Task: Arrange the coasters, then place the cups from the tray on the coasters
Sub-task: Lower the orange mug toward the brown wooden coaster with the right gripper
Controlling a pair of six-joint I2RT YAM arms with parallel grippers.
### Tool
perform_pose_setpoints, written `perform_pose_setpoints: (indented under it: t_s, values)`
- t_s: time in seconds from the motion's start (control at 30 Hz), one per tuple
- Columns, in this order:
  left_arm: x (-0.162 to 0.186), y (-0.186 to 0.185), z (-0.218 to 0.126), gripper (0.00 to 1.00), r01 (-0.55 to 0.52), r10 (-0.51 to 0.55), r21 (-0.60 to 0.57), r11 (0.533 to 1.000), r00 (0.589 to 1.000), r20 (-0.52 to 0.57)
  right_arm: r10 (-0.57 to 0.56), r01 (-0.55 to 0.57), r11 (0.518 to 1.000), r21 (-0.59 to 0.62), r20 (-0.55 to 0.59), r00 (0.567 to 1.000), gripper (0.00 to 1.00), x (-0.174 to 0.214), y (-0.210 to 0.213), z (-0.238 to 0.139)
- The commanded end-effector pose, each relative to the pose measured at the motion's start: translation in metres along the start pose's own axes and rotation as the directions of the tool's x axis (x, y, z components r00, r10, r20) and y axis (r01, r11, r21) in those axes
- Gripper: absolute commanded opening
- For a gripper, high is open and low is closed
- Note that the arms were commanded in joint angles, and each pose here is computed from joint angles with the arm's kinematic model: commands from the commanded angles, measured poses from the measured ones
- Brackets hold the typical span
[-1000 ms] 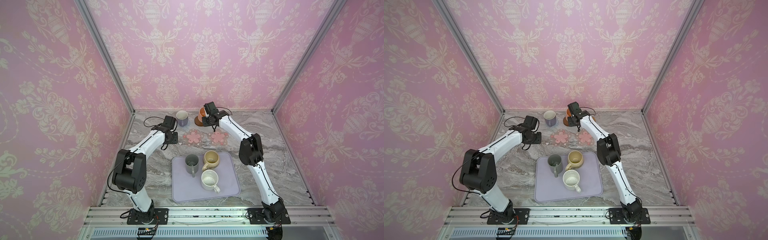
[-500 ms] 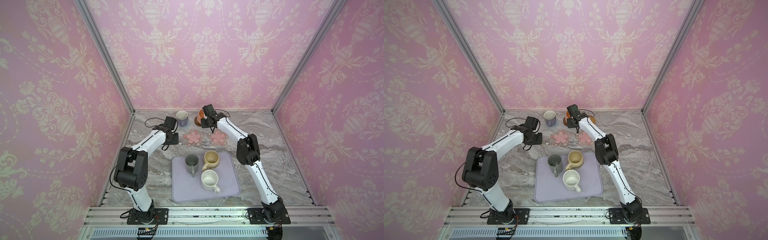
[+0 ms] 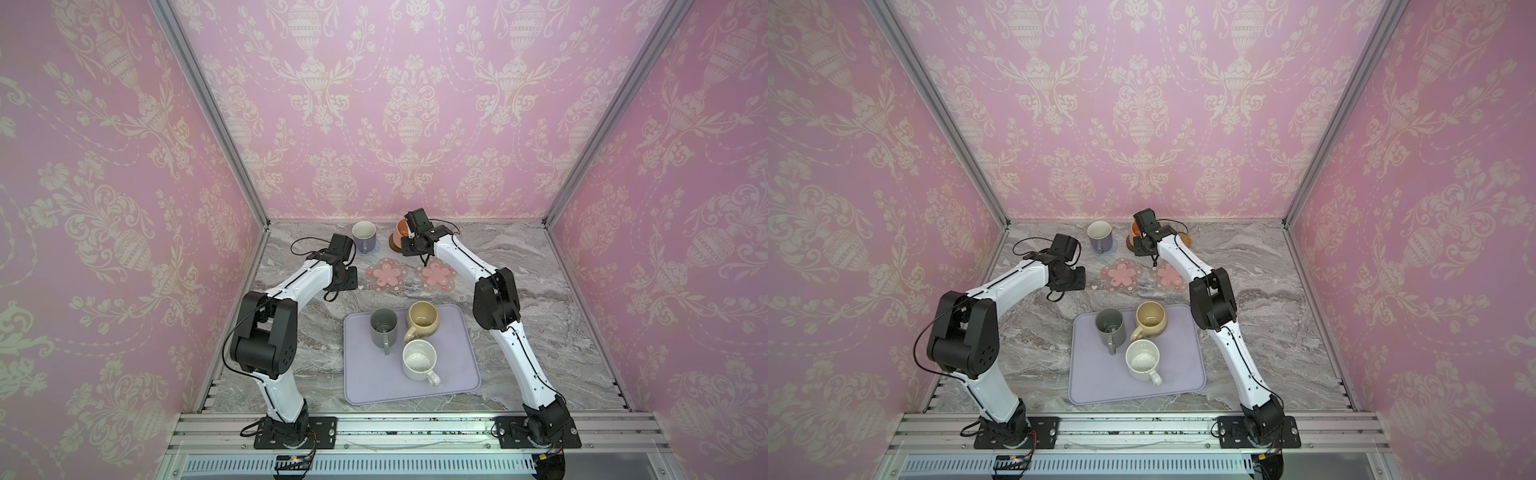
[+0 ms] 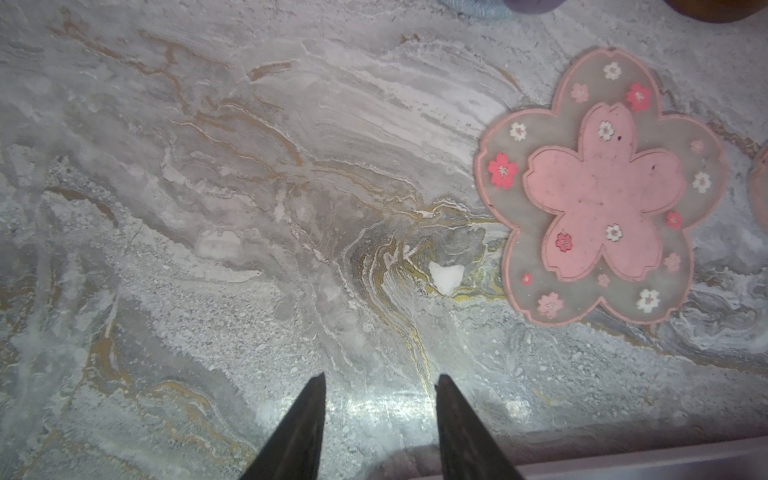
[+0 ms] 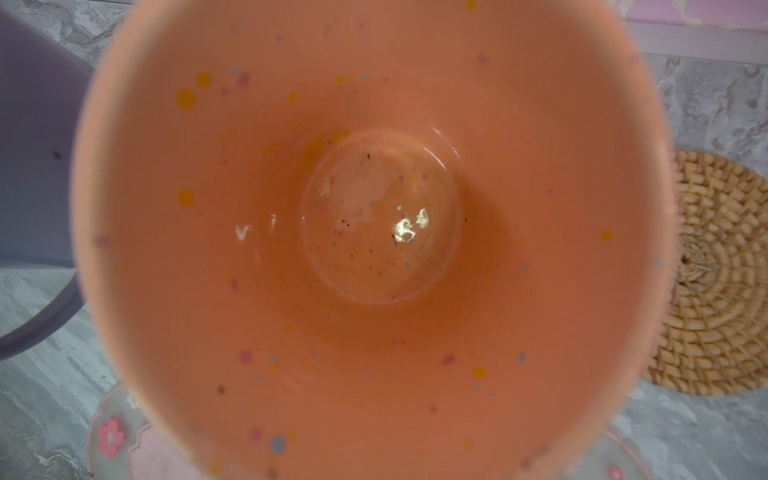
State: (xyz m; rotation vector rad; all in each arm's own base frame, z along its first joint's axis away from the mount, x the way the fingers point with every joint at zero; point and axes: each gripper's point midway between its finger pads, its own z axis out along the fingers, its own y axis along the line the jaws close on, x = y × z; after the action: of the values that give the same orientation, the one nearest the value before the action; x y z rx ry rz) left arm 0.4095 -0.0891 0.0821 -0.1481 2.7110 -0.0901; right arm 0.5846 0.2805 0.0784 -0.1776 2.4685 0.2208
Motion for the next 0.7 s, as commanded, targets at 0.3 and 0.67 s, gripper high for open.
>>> perform_pose_setpoints:
  t_s: [0.3, 0.67]
  values:
    - [0.0081, 0.0036, 0.0053, 0.46, 0.038, -0.037, 0.01, 0.999, 0.999, -0.03, 0.052, -0.045, 0.998, -0.053, 0.157, 0.986, 0.3, -0.054, 0.0101, -0.0339]
    - [0.0087, 0.0077, 0.0079, 0.46, 0.043, -0.043, 0.011, 0.999, 0.999, -0.032, 0.072, -0.061, 0.995, -0.073, 0.158, 0.985, 0.29, -0.0555, 0.013, -0.036]
